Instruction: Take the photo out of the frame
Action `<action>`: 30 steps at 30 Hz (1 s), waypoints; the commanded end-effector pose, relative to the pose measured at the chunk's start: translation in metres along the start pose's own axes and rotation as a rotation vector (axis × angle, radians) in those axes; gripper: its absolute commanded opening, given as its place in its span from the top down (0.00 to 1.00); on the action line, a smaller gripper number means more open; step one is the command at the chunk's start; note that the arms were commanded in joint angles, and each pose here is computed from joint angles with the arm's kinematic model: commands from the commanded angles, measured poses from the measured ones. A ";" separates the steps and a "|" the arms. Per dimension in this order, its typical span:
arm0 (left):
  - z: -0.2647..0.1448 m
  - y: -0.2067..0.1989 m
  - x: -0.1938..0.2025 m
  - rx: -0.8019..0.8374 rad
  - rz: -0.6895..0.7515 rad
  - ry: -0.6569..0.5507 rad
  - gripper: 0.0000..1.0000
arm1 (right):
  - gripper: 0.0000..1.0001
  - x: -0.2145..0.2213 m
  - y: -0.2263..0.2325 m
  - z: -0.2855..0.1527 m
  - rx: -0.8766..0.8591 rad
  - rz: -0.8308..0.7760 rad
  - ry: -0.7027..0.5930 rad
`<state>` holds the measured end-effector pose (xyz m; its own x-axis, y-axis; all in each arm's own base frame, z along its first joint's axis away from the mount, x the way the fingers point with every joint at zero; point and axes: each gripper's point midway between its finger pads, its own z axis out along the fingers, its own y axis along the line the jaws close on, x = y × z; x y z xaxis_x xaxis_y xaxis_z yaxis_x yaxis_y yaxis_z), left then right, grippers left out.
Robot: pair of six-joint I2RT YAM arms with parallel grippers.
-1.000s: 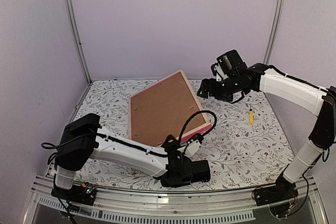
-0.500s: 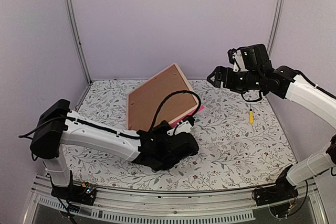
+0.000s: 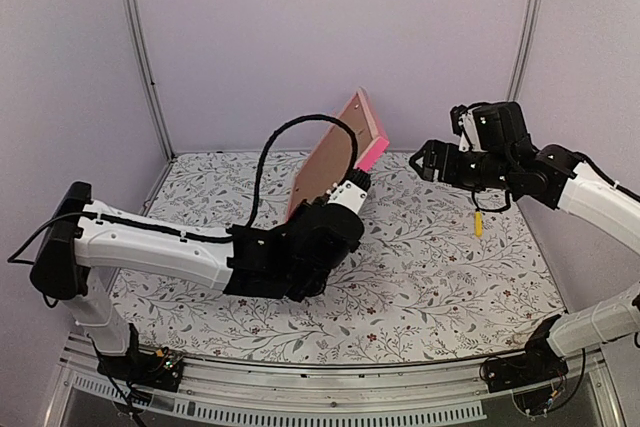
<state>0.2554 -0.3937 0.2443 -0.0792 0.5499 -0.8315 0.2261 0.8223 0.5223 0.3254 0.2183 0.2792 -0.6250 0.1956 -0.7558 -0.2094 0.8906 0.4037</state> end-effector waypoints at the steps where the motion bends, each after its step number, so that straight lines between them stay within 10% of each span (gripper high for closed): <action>1: -0.008 0.039 -0.035 -0.010 -0.412 -0.071 1.00 | 0.06 -0.010 -0.003 -0.009 -0.001 0.026 -0.073; 30: -0.035 0.120 0.221 0.062 -2.023 0.402 1.00 | 0.07 0.105 -0.005 0.081 -0.171 0.188 0.179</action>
<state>0.2485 -0.1662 0.1750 -0.3474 -0.9024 -0.2549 -0.2483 0.3506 -0.9030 0.3213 0.2569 0.1671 -0.7624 0.2610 -0.5922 -0.1831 0.7907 0.5842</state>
